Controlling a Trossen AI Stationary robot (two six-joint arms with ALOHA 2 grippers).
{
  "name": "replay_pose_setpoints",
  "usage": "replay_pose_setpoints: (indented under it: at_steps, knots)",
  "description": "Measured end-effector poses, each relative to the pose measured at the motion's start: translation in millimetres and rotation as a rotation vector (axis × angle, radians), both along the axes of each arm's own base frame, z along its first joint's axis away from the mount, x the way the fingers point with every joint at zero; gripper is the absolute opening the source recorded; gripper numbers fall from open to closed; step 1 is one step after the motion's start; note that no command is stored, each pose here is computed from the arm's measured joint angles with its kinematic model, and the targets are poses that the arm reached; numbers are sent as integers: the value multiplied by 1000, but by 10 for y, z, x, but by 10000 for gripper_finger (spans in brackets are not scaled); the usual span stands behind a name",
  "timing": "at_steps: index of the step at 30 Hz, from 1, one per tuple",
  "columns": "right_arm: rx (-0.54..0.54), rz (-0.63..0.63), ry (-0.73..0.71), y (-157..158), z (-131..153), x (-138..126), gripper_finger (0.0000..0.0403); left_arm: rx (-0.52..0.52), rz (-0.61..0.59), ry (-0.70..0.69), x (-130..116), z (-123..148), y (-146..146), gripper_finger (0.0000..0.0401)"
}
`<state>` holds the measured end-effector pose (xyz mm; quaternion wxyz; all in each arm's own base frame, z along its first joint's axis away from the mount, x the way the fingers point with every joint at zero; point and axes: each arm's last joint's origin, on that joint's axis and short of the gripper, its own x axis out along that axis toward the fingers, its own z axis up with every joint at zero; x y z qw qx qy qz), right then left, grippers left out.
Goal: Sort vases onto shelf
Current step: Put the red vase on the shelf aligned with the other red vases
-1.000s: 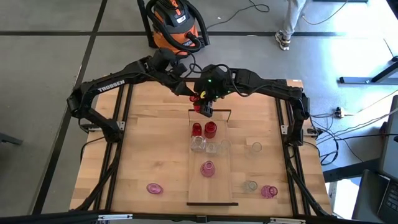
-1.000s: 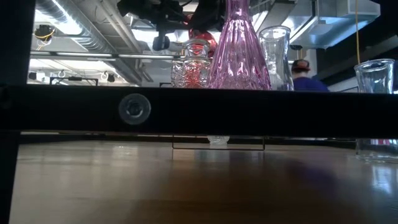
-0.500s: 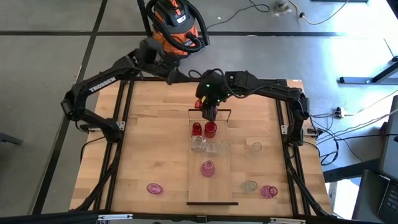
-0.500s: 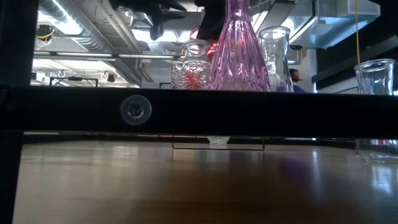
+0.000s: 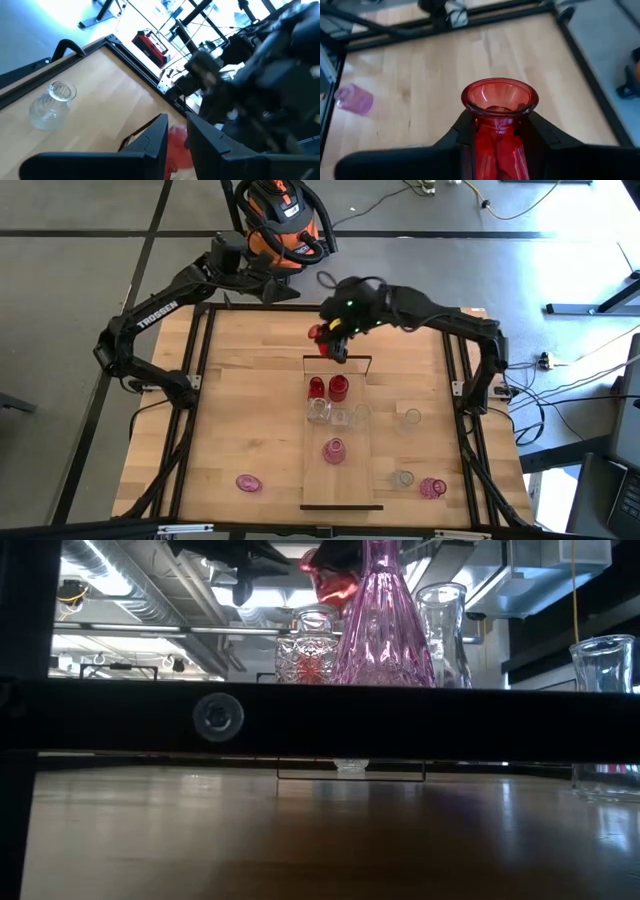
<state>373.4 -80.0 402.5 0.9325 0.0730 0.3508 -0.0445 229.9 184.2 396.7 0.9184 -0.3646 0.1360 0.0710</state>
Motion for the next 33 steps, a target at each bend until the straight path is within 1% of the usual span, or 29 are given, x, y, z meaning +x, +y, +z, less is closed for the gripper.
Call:
replay_pose_setpoints:
  at_steps: [4, 6, 10, 12, 15, 18, 20, 23, 27, 33]
  knots:
    - [-18, -36, -67, -83, 196, -212, 82, 14, 3, 4, 0, -3, 1, 64]
    - [-26, -55, -112, -104, 281, -364, 82, 19, 12, 7, 0, -4, 4, 64]
    - [-6, -111, -212, -113, 353, -714, 81, 38, 14, 11, -1, -6, 6, 64]
    - [6, -138, -283, -73, 347, -934, 81, 38, 14, 11, -1, -6, 6, 64]
    - [33, -166, -454, 39, 290, -1268, 81, 45, 23, 16, -2, -9, 9, 64]
    - [80, -198, -610, 154, 125, -1613, 81, 50, 36, 21, -3, -12, 13, 64]
    - [104, -216, -681, 236, -42, -1815, 81, 53, 44, 23, -2, -13, 16, 64]
    - [112, -244, -753, 369, -293, -2004, 81, 58, 59, 27, -3, -13, 21, 64]
    - [123, -237, -721, 507, -615, -2086, 81, 60, 63, 28, -2, -13, 24, 64]
    - [154, -158, -702, 644, -1018, -2026, 81, 72, 101, 39, -3, -17, 35, 64]
